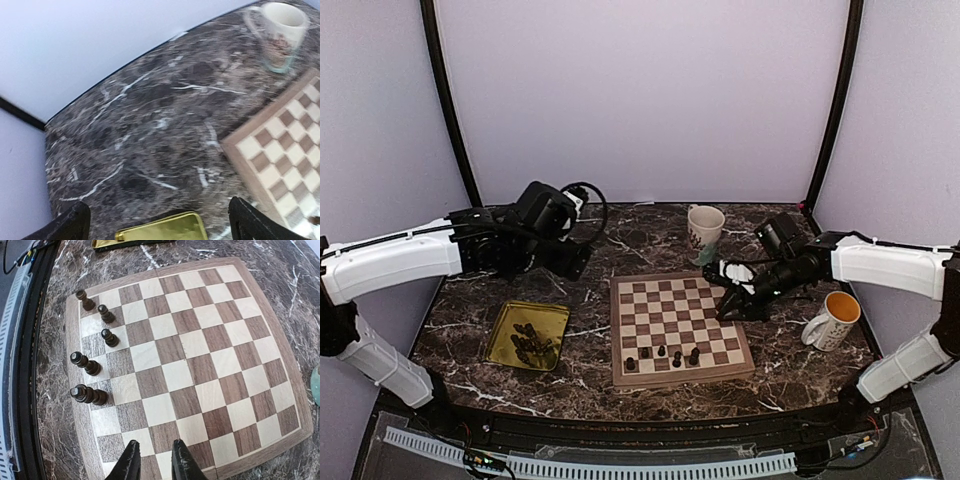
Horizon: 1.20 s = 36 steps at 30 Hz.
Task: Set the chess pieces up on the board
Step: Adjust the king at d8.
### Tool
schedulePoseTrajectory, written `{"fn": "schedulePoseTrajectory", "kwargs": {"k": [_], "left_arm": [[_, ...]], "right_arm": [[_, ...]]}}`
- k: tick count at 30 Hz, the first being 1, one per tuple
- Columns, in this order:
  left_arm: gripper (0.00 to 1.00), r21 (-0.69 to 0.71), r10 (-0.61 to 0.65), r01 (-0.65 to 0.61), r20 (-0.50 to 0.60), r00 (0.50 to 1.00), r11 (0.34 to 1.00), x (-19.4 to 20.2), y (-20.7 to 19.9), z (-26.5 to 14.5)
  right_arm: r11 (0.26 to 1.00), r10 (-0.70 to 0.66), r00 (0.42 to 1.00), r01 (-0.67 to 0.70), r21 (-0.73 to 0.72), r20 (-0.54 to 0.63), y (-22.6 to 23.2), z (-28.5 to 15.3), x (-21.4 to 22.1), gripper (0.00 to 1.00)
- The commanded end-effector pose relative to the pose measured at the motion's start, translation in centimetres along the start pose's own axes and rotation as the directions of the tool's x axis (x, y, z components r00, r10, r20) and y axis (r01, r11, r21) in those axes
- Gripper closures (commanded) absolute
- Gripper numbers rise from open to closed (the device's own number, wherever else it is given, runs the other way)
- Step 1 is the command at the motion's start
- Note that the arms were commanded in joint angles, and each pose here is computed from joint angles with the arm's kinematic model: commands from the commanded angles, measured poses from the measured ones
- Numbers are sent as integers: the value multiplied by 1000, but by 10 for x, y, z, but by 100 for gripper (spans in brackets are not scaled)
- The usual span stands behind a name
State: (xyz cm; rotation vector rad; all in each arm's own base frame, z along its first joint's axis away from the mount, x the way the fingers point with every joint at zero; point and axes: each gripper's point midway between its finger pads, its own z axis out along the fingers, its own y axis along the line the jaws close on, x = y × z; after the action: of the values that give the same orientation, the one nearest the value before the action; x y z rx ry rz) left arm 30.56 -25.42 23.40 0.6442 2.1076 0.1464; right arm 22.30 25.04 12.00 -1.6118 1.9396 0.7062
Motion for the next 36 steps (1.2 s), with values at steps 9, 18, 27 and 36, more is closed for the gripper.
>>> {"fn": "schedulePoseTrajectory", "kwargs": {"k": [9,18,27,36], "left_arm": [[1,-53,-459,478,203,865,877,43,116,33],[1,-171,-499,527,182,847,832,57,135,44],[1,-138,-459,472,116,881,871,54,127,53],[3,-90,-399,402,56,915,911,51,114,62]], "right_arm": [[981,-188,969,179,-72,-161,41,44,25,91],[968,-227,949,195,-157,-220,61,69,36,93],[966,-232,945,198,-166,-228,62,80,31,94],[966,-226,941,184,-180,-253,63,87,38,95]]}}
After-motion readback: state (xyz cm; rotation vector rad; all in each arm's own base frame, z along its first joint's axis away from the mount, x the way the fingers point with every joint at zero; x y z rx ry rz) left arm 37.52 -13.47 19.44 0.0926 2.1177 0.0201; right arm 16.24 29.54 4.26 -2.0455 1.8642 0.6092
